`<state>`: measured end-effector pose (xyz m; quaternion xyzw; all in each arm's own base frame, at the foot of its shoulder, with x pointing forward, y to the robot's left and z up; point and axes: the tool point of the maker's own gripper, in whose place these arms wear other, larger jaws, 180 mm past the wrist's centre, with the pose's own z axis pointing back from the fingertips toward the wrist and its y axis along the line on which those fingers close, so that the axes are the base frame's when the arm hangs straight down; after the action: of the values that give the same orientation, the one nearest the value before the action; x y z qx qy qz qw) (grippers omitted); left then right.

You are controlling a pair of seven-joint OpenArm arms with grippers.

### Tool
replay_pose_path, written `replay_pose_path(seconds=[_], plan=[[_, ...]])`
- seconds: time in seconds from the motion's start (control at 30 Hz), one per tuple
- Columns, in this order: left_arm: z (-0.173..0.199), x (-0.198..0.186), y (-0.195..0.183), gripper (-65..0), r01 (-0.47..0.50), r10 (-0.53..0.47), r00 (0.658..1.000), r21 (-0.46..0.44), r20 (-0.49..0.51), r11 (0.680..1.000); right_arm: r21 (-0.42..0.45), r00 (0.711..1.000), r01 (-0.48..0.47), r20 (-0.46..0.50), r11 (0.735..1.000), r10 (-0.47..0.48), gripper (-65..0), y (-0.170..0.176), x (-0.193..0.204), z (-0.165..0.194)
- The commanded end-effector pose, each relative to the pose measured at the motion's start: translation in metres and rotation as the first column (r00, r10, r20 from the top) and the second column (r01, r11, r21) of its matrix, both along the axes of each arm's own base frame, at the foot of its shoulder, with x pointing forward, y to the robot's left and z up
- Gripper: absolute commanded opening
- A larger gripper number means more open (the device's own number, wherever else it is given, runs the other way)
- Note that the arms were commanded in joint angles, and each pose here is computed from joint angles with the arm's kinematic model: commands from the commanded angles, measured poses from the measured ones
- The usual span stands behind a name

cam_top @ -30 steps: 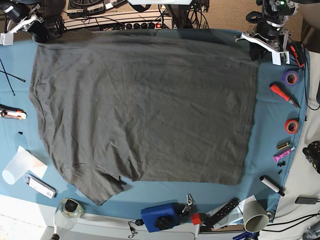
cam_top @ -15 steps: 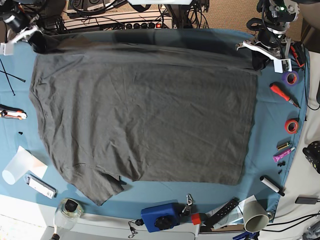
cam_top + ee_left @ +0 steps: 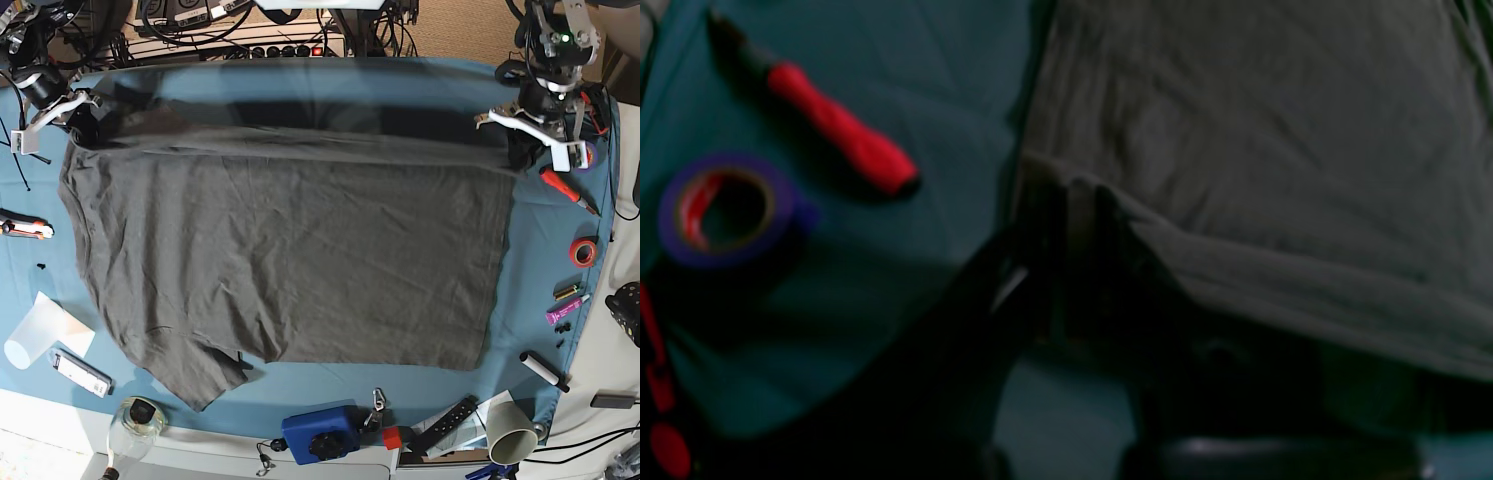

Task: Fold the T-shirt properly
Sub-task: 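Lift the hem and fold it toward the collar with both grippers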

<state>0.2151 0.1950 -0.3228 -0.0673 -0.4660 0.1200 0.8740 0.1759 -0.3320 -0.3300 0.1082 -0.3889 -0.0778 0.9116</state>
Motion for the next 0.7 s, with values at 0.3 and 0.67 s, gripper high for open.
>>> replay_pose_path(seconds=[0.3,0.67], plan=[[-0.014,0.026,-0.005,-65.0,0.025,-0.026,0.999,0.056,0.027,0.998,-0.045,0.997,0.031,0.077,0.999,-0.027,-65.0,-0.012,0.012,0.017],[0.001,0.053,-0.018,-65.0,0.072,-0.081,0.993,0.097,0.090,0.993,-0.113,0.996,0.024,0.084,0.993,-0.014,-65.0,-0.009,0.041,0.015]])
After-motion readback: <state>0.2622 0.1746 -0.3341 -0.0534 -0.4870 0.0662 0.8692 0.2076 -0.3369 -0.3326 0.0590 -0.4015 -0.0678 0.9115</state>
